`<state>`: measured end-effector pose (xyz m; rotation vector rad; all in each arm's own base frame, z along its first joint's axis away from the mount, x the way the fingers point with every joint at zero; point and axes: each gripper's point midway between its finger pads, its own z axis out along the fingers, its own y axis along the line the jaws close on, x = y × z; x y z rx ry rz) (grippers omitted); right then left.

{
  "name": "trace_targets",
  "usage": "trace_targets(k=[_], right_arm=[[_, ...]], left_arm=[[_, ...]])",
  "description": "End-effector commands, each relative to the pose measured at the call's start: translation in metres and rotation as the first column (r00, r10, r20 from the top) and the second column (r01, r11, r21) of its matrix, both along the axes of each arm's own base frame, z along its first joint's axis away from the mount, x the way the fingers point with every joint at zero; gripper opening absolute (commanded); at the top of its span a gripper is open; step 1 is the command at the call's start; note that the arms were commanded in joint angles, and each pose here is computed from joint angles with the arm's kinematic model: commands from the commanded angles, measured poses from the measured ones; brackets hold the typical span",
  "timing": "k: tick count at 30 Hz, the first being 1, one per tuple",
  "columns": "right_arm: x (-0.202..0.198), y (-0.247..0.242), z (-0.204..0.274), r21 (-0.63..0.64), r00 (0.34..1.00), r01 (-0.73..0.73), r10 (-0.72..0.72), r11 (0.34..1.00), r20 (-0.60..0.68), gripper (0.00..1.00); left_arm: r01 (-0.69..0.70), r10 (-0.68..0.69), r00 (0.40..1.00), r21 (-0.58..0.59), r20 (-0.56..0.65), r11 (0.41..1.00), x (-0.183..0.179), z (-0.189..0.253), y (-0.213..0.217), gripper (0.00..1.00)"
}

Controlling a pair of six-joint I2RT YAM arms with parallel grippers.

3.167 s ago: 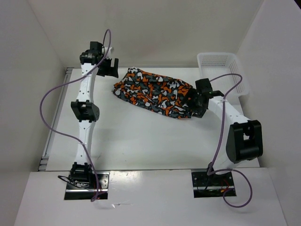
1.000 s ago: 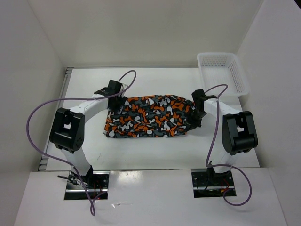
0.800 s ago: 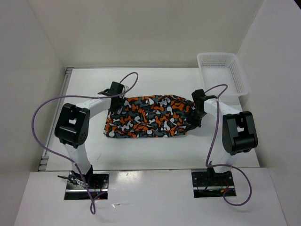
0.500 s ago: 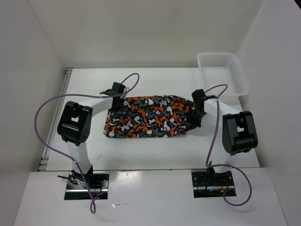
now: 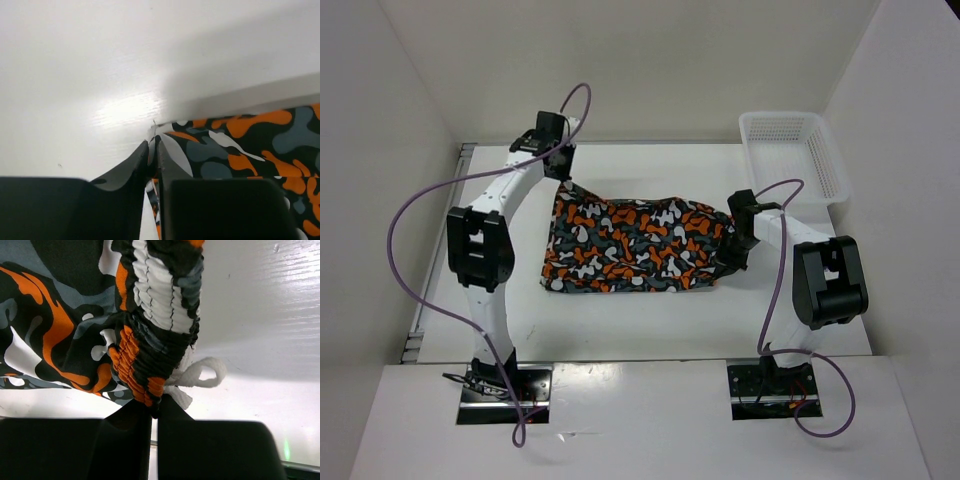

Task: Fold and stack the shorts
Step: Fold the shorts

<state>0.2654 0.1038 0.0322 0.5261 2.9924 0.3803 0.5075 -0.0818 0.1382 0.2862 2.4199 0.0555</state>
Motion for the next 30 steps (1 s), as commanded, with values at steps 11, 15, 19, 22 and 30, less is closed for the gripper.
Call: trace_targets(k=[11, 15, 19, 22, 30], right_arm=[[0.027, 0.0, 0.037, 0.001, 0.986, -0.008, 0.008, 1.0, 0.168, 0.64], [0.023, 0.0, 0.054, 0.027, 0.979, 0.075, -0.079, 0.997, 0.189, 0.79], [0.019, 0.004, 0.066, 0.081, 0.962, 0.154, -0.169, 0.985, 0.216, 0.8], [0.018, -0.001, 0.063, 0.058, 0.956, 0.187, -0.196, 0.981, 0.218, 0.8], [0.005, -0.001, 0.053, 0.056, 0.964, 0.185, -0.192, 0.981, 0.182, 0.79]], left_arm=[[0.006, -0.017, 0.997, -0.129, -0.081, 0.992, 0.067, -0.027, 0.015, 0.52], [0.012, -0.017, 0.999, -0.162, -0.027, 0.987, 0.059, 0.012, 0.024, 0.6], [0.084, -0.082, 0.997, -0.215, 0.017, 0.973, 0.022, 0.057, 0.004, 0.61], [0.117, -0.136, 0.986, -0.189, -0.093, 0.975, -0.034, 0.031, -0.023, 0.58], [0.251, -0.358, 0.816, -0.28, -0.454, 0.927, -0.14, -0.044, -0.102, 0.55]])
